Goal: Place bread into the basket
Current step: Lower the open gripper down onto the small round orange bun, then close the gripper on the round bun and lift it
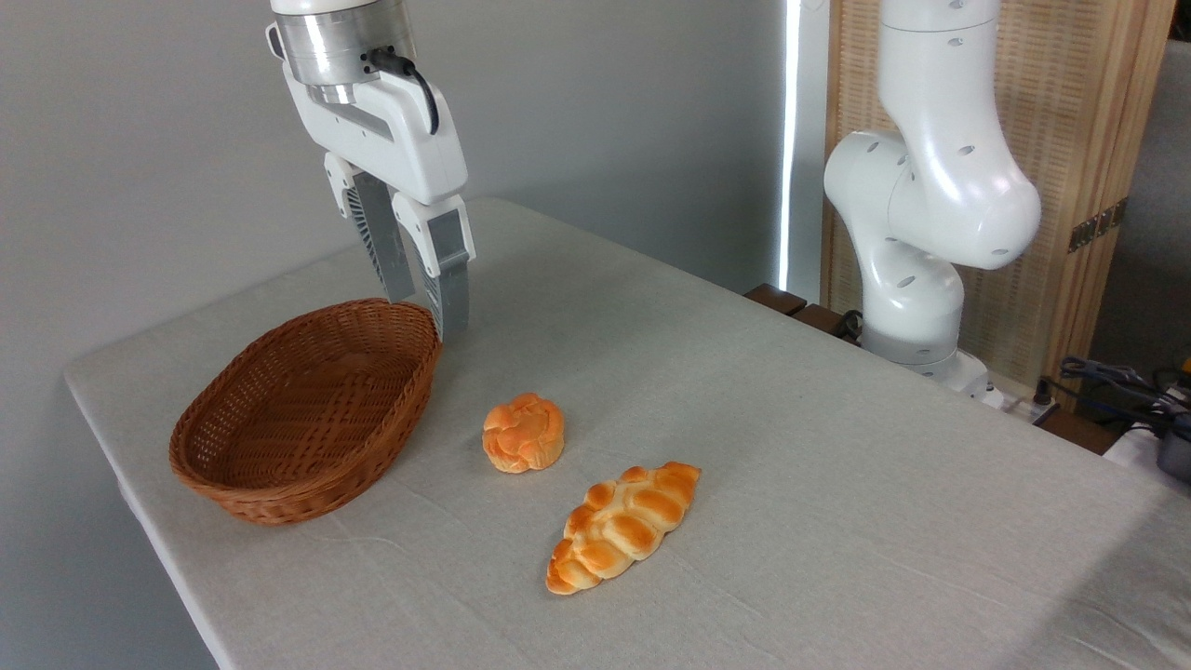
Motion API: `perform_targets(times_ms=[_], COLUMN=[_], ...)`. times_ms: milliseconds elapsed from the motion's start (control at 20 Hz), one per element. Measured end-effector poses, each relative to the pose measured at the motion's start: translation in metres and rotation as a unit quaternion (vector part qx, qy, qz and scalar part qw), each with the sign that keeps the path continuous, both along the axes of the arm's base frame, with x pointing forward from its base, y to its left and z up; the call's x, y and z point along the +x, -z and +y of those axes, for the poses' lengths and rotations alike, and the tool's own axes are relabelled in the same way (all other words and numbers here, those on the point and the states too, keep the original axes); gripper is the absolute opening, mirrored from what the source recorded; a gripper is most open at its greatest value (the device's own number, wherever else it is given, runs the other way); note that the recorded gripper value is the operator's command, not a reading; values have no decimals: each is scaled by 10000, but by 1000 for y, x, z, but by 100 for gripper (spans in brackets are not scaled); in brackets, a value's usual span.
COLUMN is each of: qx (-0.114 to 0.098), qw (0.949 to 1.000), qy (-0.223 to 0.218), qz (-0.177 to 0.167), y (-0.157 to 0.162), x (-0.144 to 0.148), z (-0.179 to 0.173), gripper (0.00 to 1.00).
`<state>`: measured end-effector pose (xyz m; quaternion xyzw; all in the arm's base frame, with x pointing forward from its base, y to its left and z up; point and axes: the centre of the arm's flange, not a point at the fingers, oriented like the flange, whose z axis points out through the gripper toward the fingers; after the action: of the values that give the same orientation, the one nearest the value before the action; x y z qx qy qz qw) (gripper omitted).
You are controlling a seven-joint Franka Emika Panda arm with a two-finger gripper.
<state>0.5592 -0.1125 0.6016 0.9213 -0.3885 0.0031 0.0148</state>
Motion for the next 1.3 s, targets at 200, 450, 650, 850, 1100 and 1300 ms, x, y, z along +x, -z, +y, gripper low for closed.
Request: perform_targets(times_ms=[200,450,650,850,1100,1300], qx=[12,14,20,55,78,110], qw=[9999,9999,9999,9996,9994,9988], qy=[90,110,111,108,80,85], qz=[57,66,101,268,320,470], y=[1,2,5,31,85,116], x=[-3,-4,-4,-8,-21,-29], z=[0,-1,-1,0,3,4], gripper=[100,100,100,100,100,100])
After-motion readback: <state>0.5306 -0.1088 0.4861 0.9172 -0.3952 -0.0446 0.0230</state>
